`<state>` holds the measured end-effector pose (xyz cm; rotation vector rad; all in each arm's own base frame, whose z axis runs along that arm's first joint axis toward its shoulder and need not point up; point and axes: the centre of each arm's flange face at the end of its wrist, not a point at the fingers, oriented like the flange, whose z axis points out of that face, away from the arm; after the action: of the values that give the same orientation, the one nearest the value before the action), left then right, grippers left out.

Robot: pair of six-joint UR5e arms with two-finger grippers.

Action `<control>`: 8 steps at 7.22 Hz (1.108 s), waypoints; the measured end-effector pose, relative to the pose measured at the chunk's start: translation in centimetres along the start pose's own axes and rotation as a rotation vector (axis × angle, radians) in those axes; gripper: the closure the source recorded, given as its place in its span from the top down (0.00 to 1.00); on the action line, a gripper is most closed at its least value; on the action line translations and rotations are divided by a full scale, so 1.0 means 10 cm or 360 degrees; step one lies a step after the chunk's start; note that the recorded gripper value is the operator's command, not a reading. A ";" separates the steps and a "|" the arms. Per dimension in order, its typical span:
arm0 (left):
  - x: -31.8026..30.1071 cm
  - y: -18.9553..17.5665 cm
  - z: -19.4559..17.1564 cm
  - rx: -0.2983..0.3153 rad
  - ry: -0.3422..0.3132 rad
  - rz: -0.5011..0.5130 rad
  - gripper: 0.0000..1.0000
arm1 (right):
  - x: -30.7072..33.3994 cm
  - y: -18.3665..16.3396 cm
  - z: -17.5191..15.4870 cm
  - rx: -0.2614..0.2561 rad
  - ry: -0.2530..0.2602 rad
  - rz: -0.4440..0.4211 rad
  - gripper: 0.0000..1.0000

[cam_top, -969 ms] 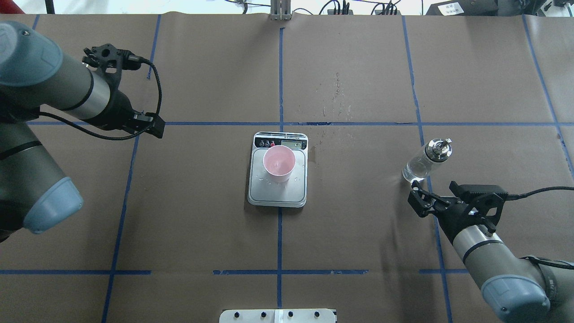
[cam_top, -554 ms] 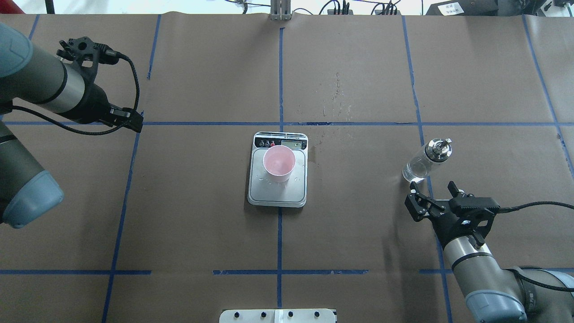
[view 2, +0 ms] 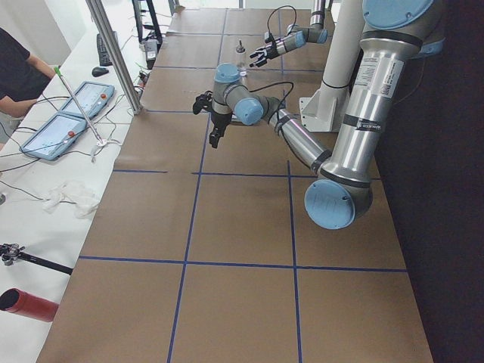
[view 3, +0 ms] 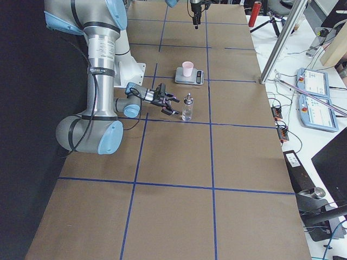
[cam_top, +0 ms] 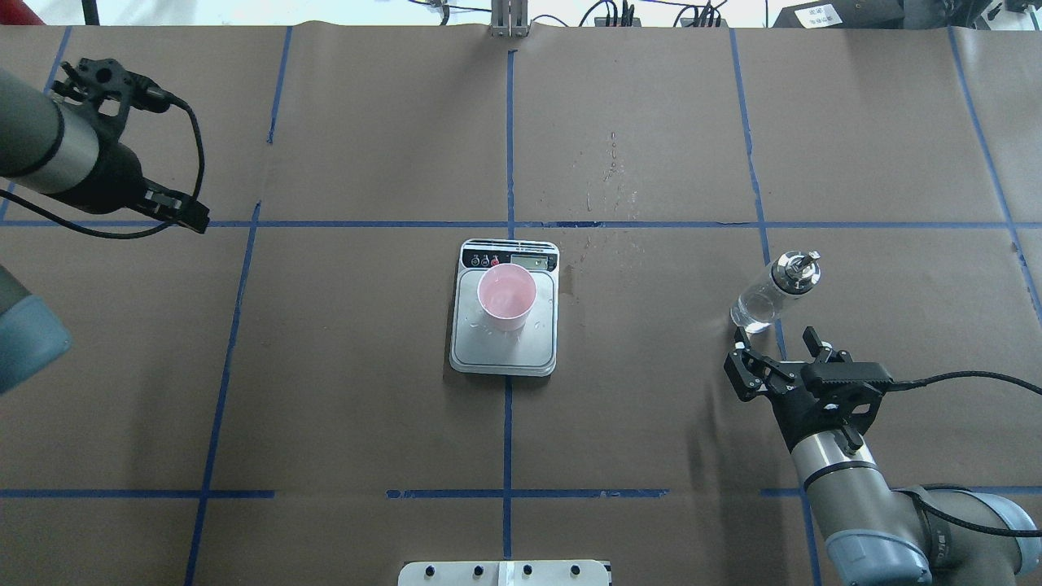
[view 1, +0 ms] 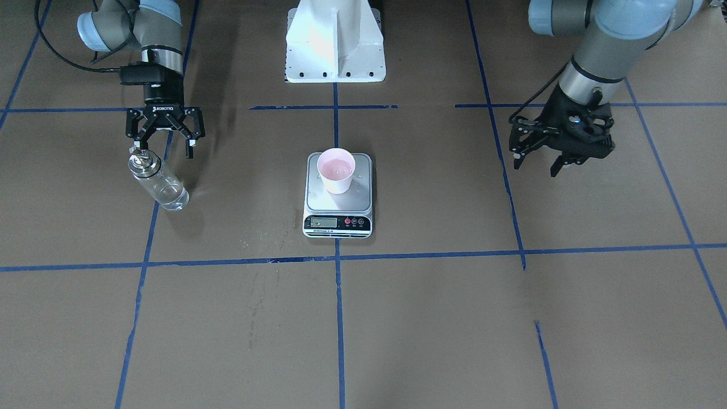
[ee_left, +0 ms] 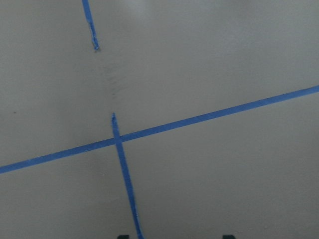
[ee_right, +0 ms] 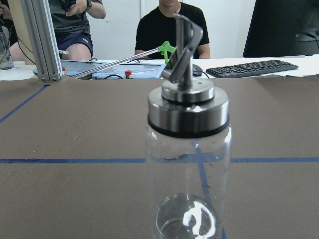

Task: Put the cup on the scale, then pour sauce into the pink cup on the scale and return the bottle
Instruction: 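Withdraw the left gripper while the right gripper approaches the glass bottle, then close the right gripper around the glass sauce bottle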

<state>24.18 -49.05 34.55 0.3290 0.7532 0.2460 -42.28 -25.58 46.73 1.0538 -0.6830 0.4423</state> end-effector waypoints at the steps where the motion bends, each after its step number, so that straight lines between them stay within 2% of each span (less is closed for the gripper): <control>1: -0.38 0.05 -0.08 0.0005 -0.0047 0.0069 0.73 | 0.01 0.01 0.02 0.0002 0.0005 -0.0005 1.00; 5: -2.14 0.54 -0.46 -0.0049 -0.0122 0.0216 0.73 | 0.07 0.00 0.09 0.0019 0.0031 -0.0012 1.00; 8: -2.46 0.66 -0.51 -0.0062 -0.0082 0.0255 0.75 | 0.14 -0.08 0.19 0.0049 0.0067 -0.0013 1.00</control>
<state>2.59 -50.12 48.99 0.3581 0.6709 0.4014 -41.37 -27.68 47.78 1.0730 -0.6363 0.4681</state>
